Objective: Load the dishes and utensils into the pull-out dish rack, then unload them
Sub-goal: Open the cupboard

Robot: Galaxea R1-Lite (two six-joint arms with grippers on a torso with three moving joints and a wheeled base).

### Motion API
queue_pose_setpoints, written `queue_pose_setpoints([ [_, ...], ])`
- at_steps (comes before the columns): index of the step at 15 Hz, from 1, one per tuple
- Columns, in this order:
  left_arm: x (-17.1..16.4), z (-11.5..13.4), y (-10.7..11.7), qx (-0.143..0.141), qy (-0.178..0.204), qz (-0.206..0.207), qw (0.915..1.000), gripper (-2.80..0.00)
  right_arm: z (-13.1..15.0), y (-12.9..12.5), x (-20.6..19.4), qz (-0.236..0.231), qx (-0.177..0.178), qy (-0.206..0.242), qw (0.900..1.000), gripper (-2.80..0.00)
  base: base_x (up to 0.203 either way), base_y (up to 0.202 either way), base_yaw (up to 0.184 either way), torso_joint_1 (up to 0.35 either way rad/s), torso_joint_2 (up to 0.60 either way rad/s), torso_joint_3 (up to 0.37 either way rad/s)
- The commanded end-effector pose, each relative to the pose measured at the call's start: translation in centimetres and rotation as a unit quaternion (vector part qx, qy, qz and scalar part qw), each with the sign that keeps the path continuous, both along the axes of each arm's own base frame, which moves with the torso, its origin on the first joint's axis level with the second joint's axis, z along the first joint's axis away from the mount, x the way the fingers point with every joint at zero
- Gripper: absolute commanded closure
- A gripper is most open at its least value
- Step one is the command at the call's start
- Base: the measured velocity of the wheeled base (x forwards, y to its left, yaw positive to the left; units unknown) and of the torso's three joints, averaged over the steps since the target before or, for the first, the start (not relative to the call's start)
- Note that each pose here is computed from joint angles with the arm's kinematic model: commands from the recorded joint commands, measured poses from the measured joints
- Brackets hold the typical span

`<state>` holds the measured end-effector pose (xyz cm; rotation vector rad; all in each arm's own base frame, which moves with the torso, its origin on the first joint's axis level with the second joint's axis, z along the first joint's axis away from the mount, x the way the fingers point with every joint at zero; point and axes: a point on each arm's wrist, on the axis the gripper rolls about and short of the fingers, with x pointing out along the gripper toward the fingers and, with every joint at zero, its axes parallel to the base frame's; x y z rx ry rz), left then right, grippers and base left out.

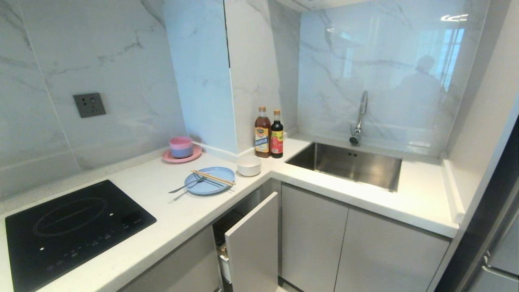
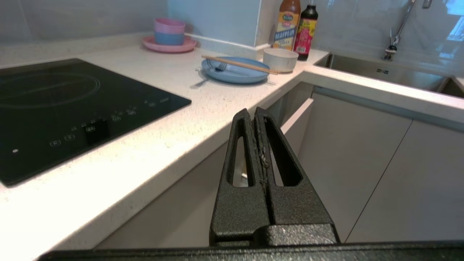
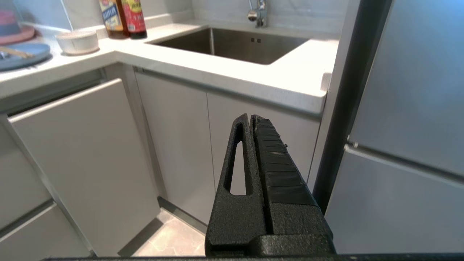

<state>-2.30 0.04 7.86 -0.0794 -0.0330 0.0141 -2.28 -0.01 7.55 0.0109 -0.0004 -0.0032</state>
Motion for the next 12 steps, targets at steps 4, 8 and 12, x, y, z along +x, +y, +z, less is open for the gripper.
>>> queue_pose_setpoints([
  [4,0.09,-0.28,0.0,0.0,0.005,0.0,1.0,0.0,-0.04,0.0,0.01,0.0,0.0,0.001,1.0,0.0,0.0,0.0,0.0,-0.267,0.54,0.269],
  [8,0.09,-0.28,0.0,0.0,0.005,0.0,1.0,0.0,-0.04,0.0,0.01,0.0,0.0,0.001,1.0,0.0,0.0,0.0,0.0,-0.269,0.54,0.267],
  [12,0.09,-0.28,0.0,0.0,0.005,0.0,1.0,0.0,-0.04,0.0,0.01,0.0,0.0,0.001,1.0,0.0,0.0,0.0,0.0,-0.263,0.52,0.259],
])
